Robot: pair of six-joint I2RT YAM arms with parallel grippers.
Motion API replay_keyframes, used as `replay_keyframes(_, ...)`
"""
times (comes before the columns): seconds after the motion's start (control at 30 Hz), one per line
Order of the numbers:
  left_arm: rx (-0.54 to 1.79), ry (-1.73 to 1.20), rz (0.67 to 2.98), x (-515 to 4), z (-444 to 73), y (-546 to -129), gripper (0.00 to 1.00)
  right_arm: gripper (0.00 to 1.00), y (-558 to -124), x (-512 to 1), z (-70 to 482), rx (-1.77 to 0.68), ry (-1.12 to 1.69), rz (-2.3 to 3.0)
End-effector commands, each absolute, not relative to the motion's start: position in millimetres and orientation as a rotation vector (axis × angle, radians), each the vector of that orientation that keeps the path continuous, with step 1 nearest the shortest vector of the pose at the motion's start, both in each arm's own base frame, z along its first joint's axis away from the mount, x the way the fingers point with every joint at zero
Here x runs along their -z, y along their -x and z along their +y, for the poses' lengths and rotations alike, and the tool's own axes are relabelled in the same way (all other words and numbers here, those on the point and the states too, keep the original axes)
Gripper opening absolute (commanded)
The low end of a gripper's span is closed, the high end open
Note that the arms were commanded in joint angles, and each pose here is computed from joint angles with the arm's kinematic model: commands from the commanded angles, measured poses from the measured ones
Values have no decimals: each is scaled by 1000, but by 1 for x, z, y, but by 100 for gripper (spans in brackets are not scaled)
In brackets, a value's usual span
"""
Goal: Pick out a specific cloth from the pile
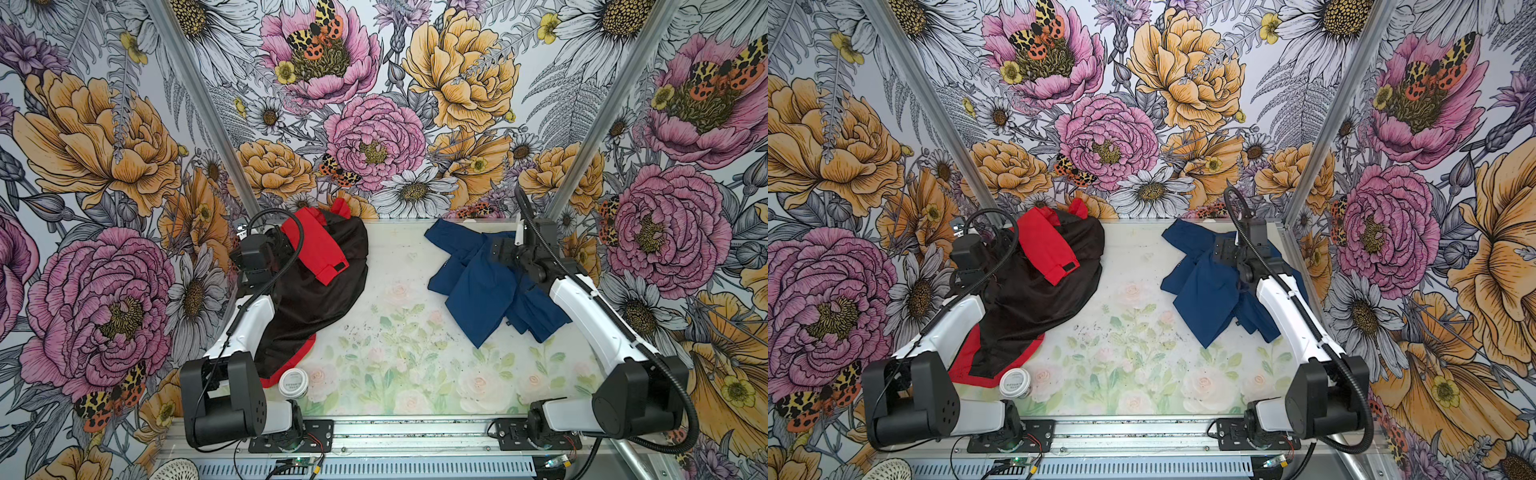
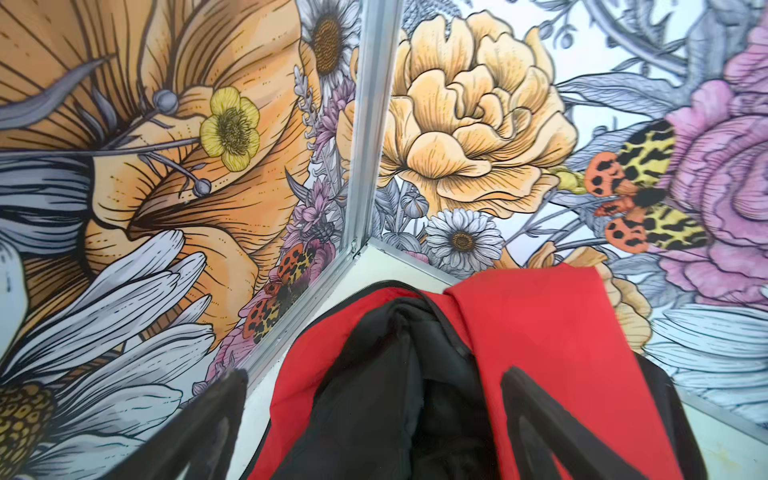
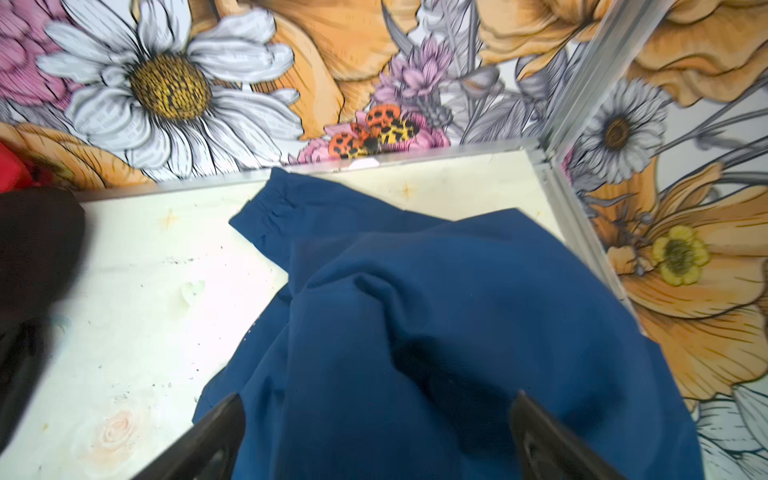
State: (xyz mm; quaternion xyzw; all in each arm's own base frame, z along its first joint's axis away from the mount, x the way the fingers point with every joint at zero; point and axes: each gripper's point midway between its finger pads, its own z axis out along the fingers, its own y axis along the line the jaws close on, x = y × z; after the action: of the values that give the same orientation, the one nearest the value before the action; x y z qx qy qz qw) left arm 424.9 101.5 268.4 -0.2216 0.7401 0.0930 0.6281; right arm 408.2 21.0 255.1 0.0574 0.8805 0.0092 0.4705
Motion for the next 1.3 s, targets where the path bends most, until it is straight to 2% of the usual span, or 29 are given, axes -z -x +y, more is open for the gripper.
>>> replay_keyframes(0.0, -235, 476, 1636, -277, 84, -409, 99, 99, -393, -270, 10, 24, -166, 2065)
replay_keyframes(0.1, -194, 436, 1620, -270, 64, -395, 99, 100, -378, -261, 0, 59, -193, 1992)
replay_keyframes(0.37, -150, 397, 1602, -219, 39, -367, 99, 100, -347, -186, -24, 148, -263, 1811)
replay_keyframes(0.57, -179, 335, 1597, -197, 30, -358, 99, 100, -354, -142, -29, 231, -214, 1837)
replay_keyframes(0.8, -253, 331, 1610, -176, 42, -344, 99, 100, -368, -146, -19, 226, -117, 1777)
replay_keyframes(0.93, -203, 299, 1568, -172, 42, -350, 99, 99, -377, -145, -13, 207, -75, 1755)
replay_keyframes(1.27, -180, 220, 1699, -134, 31, -389, 99, 99, -399, -115, -21, 162, -89, 1819)
